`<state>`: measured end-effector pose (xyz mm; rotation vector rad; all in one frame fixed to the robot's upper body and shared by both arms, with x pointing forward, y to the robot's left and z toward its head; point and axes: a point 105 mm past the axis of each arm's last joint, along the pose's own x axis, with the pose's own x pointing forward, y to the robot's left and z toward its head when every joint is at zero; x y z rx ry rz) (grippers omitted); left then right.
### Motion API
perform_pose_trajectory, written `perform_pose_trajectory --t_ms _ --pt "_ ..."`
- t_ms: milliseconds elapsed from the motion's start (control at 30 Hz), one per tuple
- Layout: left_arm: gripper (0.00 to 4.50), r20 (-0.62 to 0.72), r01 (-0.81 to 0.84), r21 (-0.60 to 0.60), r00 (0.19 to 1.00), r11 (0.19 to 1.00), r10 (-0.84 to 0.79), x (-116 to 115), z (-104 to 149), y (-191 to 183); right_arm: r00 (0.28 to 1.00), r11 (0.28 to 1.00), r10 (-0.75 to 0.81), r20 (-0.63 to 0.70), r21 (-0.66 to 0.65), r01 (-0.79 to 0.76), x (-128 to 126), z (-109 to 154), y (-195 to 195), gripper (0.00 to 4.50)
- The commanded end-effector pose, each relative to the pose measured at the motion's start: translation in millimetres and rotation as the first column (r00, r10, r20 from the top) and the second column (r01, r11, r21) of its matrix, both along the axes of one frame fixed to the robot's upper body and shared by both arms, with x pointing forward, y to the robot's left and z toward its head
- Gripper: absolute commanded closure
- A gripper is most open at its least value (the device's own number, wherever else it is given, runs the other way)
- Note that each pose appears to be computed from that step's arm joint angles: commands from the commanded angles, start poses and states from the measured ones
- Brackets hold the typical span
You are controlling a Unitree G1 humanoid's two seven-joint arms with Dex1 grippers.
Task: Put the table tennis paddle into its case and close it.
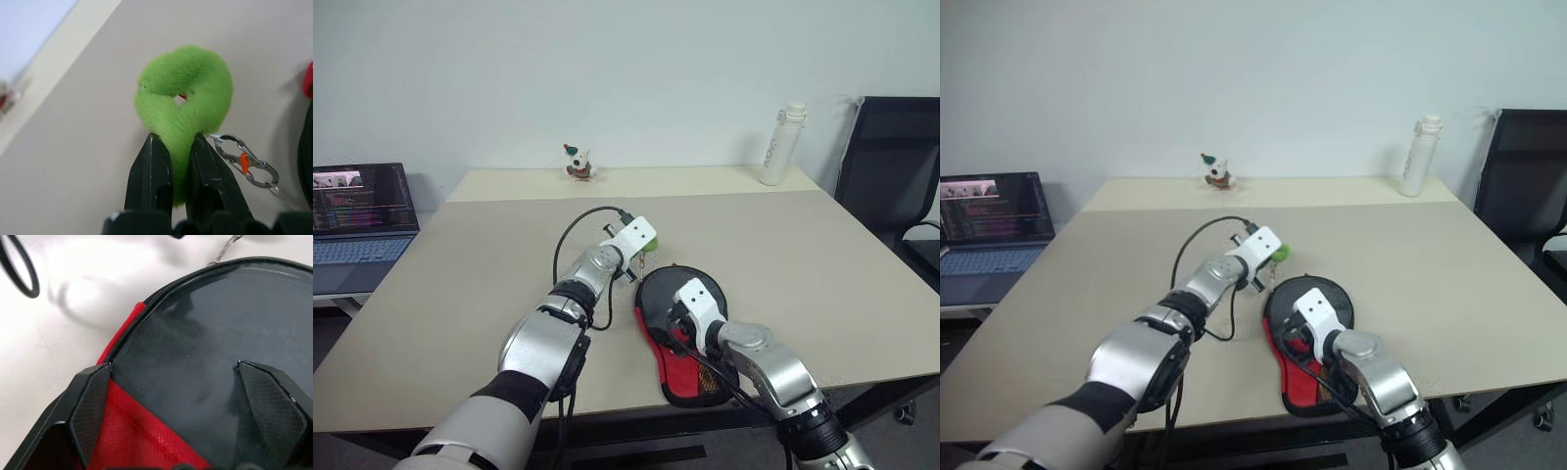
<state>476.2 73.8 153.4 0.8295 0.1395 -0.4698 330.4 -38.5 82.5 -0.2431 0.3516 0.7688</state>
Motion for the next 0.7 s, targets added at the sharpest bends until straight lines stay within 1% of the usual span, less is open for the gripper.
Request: perform_pose_trajectory --t_ms 33,133,233,333,433,567,700 --pt "4.46 0.148 0.076 0.099 0.985 0.992 -0.09 2 38 -25 0.952 0.995 0.034 -0.303 -0.079 -0.061 -44 -72 7 0.0" --pt "4.46 0.196 0.126 0.182 0.967 0.975 -0.162 -1 45 -45 0.946 0.996 0.027 -0.322 -0.075 -0.054 -53 -76 8 0.0" --pt "4.46 0.247 0.17 0.301 0.937 0.938 -0.248 -6 51 -64 0.94 0.997 0.019 -0.339 -0.064 -0.043 -60 -79 9 0.0" --pt "4.46 0.291 0.191 0.38 0.904 0.905 -0.312 -10 59 -79 0.935 0.998 0.017 -0.353 -0.054 -0.039 -67 -82 12 0.0" --pt "4.46 0.333 0.221 0.503 0.842 0.836 -0.423 -18 64 -102 0.931 0.998 0.023 -0.365 -0.052 -0.045 -74 -85 15 0.0" --pt "4.46 0.34 0.264 0.561 0.791 0.785 -0.509 -28 61 -122 0.93 0.998 0.023 -0.366 -0.042 -0.041 -75 -84 19 0.0" --pt "4.46 0.326 0.3 0.592 0.759 0.748 -0.563 -36 55 -135 0.932 0.999 0.017 -0.362 -0.041 -0.034 -71 -82 20 0.0"
